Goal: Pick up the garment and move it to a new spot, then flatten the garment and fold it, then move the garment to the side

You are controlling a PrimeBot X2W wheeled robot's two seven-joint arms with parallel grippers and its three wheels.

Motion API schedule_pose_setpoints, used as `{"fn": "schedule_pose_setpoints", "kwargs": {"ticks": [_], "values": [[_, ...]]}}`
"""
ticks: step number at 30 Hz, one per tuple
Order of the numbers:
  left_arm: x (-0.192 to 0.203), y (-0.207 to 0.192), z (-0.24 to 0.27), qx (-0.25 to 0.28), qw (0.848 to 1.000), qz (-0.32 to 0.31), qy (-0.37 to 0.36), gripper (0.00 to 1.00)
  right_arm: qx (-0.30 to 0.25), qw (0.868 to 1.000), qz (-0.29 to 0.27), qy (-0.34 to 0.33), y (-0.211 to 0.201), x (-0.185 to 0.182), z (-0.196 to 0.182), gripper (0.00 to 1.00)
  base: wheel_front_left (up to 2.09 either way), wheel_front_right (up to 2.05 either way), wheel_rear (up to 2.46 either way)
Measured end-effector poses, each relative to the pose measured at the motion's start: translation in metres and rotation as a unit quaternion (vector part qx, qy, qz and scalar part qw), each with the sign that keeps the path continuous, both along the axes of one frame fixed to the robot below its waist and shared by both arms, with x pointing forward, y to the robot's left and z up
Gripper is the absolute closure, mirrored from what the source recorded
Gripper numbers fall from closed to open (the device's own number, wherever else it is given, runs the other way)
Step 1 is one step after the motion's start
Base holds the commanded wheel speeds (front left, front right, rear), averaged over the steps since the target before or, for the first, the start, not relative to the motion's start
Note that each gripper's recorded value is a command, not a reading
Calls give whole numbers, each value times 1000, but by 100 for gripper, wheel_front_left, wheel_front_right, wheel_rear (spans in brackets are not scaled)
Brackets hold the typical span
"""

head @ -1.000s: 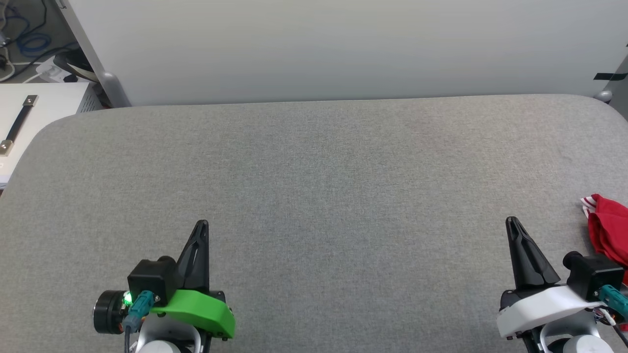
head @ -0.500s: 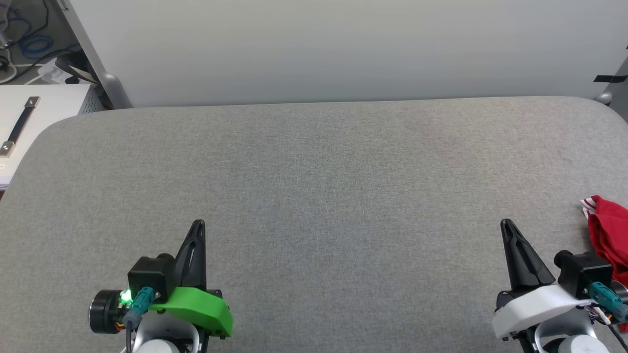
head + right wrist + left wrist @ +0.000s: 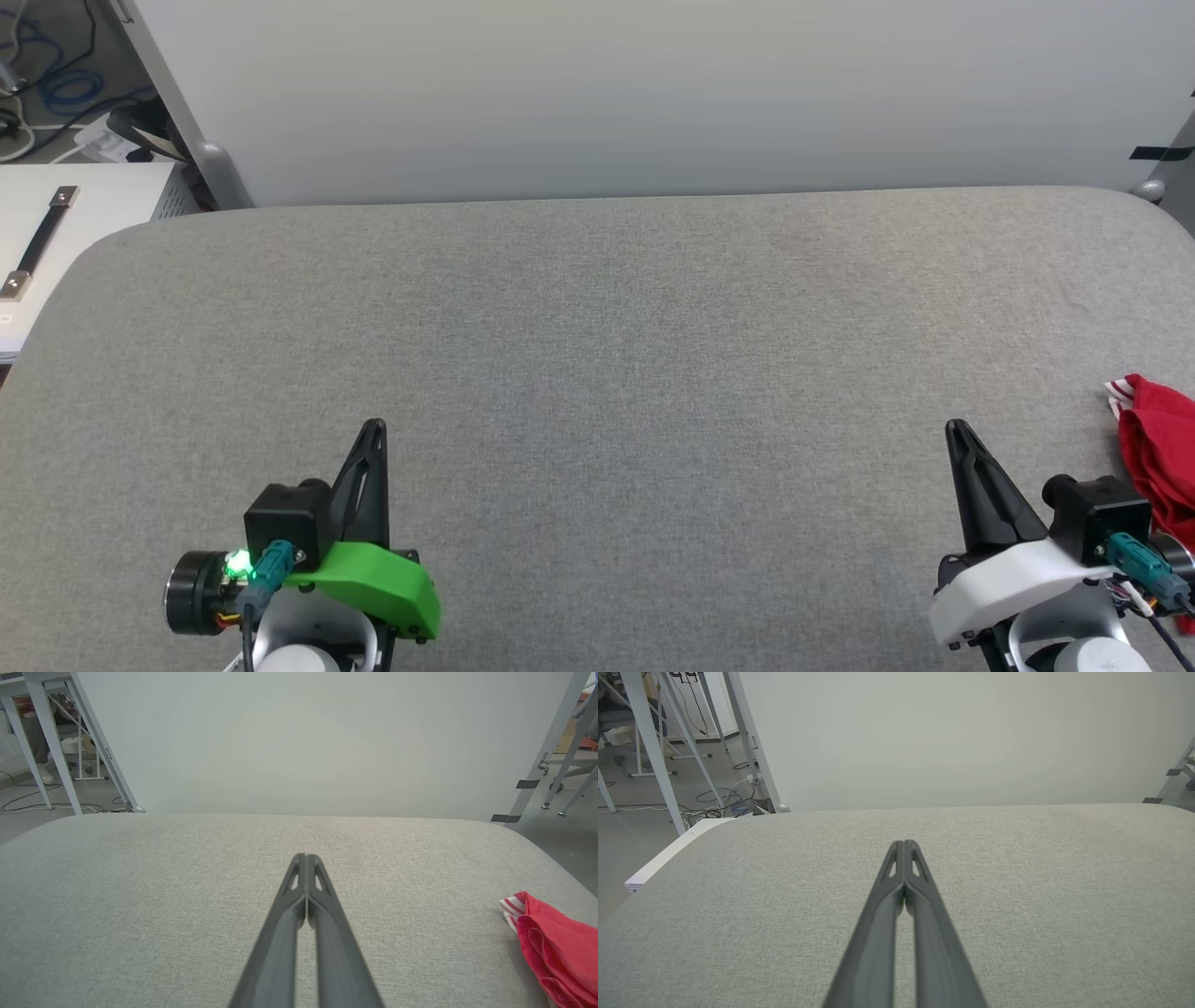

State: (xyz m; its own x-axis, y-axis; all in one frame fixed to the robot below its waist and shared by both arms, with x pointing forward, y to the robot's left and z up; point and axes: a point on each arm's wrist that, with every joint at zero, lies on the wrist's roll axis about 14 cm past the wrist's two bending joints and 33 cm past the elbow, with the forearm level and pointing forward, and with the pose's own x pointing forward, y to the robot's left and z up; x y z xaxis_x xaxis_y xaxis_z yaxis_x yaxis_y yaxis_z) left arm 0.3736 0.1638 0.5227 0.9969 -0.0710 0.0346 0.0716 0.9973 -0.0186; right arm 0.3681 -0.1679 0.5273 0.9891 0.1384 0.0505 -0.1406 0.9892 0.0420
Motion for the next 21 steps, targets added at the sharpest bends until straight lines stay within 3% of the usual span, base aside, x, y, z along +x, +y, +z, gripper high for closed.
{"fn": "schedule_pose_setpoints", "kwargs": {"ticks": [21], "values": [[0,6,2,16,1000,13,8,100,-22,1000,-1,14,4,0,-2,100,0,0,0]]}}
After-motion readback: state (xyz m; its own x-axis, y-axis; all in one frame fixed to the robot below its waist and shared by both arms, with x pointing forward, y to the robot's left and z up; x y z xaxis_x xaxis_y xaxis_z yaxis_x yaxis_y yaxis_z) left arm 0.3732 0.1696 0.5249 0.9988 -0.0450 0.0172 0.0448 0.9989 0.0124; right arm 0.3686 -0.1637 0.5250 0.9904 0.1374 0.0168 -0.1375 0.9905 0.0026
